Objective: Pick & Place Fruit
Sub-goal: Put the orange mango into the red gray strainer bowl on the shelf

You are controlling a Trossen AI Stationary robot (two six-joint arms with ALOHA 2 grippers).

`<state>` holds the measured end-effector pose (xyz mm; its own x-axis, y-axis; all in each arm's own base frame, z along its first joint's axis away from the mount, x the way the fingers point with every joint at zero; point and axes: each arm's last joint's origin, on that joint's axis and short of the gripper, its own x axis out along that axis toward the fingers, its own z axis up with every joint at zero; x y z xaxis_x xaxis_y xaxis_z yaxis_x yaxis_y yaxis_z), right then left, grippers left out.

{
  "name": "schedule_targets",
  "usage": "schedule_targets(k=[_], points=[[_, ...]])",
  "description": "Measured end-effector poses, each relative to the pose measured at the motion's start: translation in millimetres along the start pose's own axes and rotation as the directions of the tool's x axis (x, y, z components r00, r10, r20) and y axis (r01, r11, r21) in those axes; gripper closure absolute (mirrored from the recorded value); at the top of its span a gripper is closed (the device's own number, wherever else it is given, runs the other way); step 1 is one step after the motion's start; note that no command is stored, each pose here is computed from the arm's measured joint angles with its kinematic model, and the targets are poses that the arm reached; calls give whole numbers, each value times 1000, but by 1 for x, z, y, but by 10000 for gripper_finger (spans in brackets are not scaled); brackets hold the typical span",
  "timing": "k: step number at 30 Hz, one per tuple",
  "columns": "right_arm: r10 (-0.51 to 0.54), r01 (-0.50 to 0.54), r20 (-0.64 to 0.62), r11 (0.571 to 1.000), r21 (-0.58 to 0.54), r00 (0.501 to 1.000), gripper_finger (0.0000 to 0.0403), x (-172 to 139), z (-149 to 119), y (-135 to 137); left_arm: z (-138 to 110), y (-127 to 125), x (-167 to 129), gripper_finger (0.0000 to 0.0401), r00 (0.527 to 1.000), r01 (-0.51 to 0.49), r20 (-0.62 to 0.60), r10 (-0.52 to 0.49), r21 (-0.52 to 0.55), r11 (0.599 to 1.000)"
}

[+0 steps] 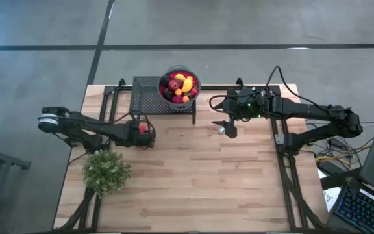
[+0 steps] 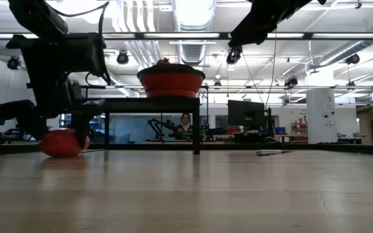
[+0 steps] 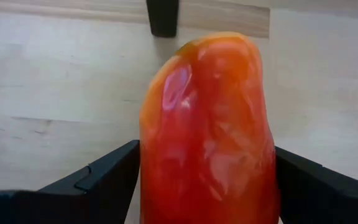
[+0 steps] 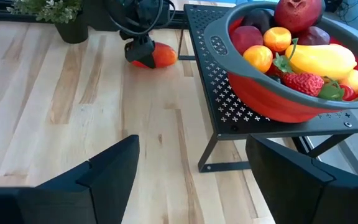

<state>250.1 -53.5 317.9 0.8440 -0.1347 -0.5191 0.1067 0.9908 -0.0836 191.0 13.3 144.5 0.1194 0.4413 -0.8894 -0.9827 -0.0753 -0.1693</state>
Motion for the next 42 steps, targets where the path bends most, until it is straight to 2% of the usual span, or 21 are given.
schedule_targets(k=[14,22,28,35,42], points=[[0,0,-1,1000,-5,1000,155,0,0,0,0,-2,0,81,1000,17,-3,-17,83,996],[0,0,-3,1000,-6,1000,168,0,0,0,0,-2,0,108,1000,18,-7,-17,105,994],[1,-1,-9,1000,-2,1000,169,0,-1,0,-1,-5,-2,109,999,38,-40,-33,145,989],[1,-1,-9,1000,-2,1000,149,0,-1,0,1,-17,-11,110,992,99,-104,-76,243,965],[1,-1,-9,1000,-2,1000,133,0,-1,0,5,-31,-26,110,978,189,-149,-143,361,913]])
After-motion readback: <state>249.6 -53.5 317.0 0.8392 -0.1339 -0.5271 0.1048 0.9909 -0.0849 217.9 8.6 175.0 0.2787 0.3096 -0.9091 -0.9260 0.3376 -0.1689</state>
